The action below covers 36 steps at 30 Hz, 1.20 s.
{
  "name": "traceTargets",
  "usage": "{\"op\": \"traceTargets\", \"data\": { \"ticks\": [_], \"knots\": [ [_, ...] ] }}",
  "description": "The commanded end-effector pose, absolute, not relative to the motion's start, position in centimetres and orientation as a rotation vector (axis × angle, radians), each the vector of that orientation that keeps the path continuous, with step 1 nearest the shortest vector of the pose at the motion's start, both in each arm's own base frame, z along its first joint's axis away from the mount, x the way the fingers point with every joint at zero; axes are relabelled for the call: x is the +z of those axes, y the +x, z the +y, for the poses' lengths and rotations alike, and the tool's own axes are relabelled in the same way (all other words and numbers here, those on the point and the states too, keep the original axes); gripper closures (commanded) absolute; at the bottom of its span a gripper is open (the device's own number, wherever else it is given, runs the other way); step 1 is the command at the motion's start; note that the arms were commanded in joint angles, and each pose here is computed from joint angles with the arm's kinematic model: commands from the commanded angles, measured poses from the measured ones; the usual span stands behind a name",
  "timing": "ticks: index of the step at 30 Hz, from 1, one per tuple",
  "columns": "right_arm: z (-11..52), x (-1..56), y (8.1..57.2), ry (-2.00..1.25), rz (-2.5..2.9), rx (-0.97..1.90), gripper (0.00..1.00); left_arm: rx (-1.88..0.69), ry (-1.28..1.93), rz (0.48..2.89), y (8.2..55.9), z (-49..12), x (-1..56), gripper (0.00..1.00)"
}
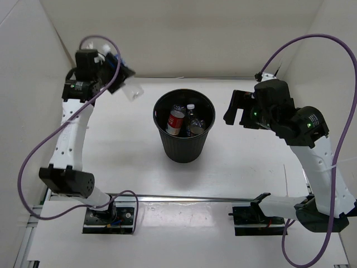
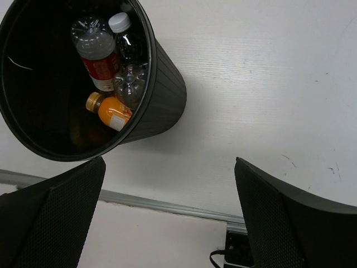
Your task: Put the plastic bottles in the bin
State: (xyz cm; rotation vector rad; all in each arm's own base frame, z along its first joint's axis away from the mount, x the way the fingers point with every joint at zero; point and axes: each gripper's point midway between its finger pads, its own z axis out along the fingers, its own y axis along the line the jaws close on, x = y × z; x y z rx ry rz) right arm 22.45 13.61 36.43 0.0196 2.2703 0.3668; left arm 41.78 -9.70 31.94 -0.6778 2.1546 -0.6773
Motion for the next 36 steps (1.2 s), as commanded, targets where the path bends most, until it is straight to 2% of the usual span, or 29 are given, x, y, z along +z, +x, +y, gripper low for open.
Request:
{"op": "traceTargets", "data": {
  "ticks": [1, 2, 5, 11, 14, 18, 19, 21, 23, 27, 30, 31, 32, 36],
  "knots": [
    [14.3, 37.2, 23.0, 0.04, 2.224, 0.427, 0.0, -0.848, -0.414, 1.969, 40.0, -13.7, 41.9, 0.38],
    [14.4, 37.4, 23.1, 0.042, 2.214, 0.433, 0.0, -0.88, -0.343, 1.908, 39.6, -14.7, 45.0, 0.38],
    [14.9, 36.6, 23.4, 0.056, 2.237, 0.442, 0.0, -0.969, -0.183, 1.945, 39.5, -19.1, 45.1, 0.4],
    [15.1, 36.6, 23.3, 0.072, 2.241, 0.461, 0.0, -1.037, -0.046, 2.124, 37.5, -26.1, 39.4, 0.41],
    [15.0, 36.9, 23.1, 0.073, 2.233, 0.467, 0.0, -1.015, 0.046, 2.197, 36.7, -28.4, 36.3, 0.33],
    [14.5, 37.0, 22.8, 0.095, 2.23, 0.468, 0.0, -1.012, 0.127, 2.222, 36.0, -30.6, 35.8, 0.21],
    [14.4, 36.9, 22.6, 0.095, 2.23, 0.468, 0.0, -1.029, 0.144, 2.185, 35.9, -31.1, 37.2, 0.18],
    [13.8, 36.6, 22.5, 0.112, 2.234, 0.448, 0.0, -1.034, 0.172, 2.191, 35.8, -31.6, 37.5, 0.0],
    [13.6, 36.2, 22.6, 0.119, 2.246, 0.444, 0.0, -1.025, 0.183, 2.134, 35.8, -31.3, 40.0, 0.0],
    [14.1, 33.3, 22.3, 0.059, 2.395, 0.395, 0.0, -0.812, 0.09, 2.118, 36.6, -27.9, 40.3, 0.0],
    [14.6, 32.2, 21.9, 0.044, 2.471, 0.405, 0.0, -0.685, 0.024, 2.1, 35.6, -24.7, 39.0, 0.0],
    [14.7, 31.7, 21.7, 0.026, 2.49, 0.408, 0.0, -0.692, 0.005, 2.036, 34.3, -23.2, 40.6, 0.0],
    [14.9, 31.3, 21.5, 0.02, 2.504, 0.415, 0.0, -0.659, -0.016, 2.054, 34.5, -22.5, 38.4, 0.0],
    [14.8, 31.5, 22.2, 0.033, 2.451, 0.448, 0.0, -0.536, -0.152, 2.041, 33.3, -18.4, 36.8, 0.0]
  ]
}}
